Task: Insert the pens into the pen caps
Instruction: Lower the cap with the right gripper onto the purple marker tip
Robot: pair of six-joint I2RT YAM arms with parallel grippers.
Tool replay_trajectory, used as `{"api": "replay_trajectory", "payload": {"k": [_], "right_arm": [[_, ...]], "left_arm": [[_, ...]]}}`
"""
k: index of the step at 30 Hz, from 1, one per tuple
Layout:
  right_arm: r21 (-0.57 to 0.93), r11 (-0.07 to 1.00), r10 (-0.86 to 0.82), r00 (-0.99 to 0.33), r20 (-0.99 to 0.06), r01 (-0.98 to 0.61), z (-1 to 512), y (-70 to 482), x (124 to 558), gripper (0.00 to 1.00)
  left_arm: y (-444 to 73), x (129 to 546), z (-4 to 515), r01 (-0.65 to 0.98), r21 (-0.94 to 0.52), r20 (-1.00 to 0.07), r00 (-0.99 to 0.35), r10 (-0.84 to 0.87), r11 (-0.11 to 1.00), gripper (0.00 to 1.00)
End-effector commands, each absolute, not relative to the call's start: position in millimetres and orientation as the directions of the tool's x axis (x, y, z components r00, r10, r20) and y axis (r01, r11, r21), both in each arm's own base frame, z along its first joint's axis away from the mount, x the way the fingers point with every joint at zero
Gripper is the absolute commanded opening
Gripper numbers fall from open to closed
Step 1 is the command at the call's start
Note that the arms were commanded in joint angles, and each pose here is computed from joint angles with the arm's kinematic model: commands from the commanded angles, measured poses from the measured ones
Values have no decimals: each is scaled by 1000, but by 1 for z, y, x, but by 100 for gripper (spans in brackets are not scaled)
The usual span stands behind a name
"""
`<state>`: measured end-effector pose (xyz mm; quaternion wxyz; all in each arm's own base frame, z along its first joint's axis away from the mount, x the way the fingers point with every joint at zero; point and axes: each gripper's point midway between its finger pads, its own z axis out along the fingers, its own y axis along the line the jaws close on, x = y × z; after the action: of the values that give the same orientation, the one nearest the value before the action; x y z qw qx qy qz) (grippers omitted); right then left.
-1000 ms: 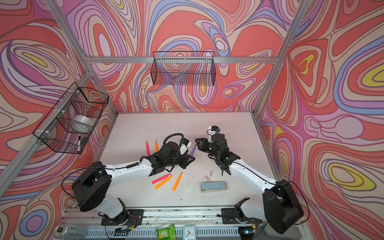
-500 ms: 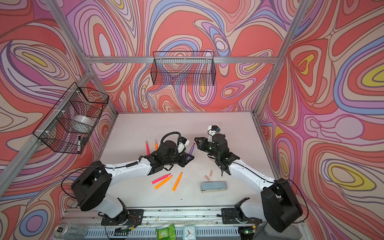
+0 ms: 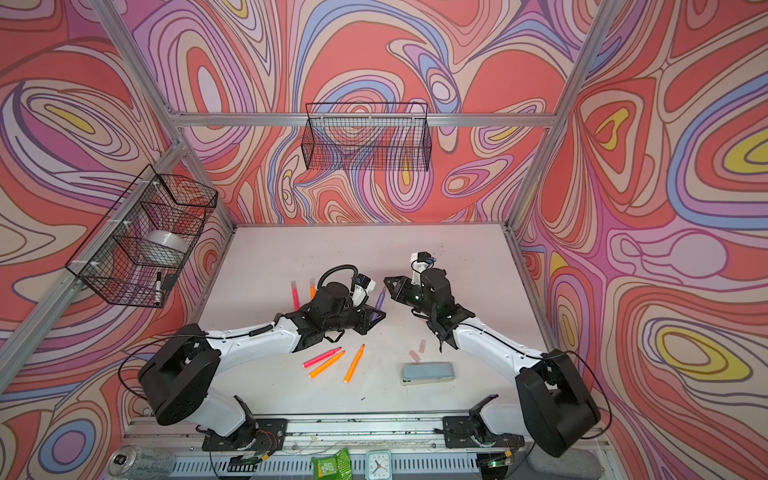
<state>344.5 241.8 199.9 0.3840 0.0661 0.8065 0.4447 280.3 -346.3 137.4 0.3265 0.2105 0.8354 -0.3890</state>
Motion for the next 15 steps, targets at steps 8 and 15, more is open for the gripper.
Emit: {"api": "replay_trajectory", "payload": {"k": [8,15], "right_arm": [[727,630,390,-699,-600,-273,188,269,325,0],[708,639,374,-683,-628,-300,188,285,308,0]], "left_arm": [[-335,287,164,617,-488,-769,-638,30,618,0],[-315,297,164,569,-415,-798,-602,16,710,0]]}}
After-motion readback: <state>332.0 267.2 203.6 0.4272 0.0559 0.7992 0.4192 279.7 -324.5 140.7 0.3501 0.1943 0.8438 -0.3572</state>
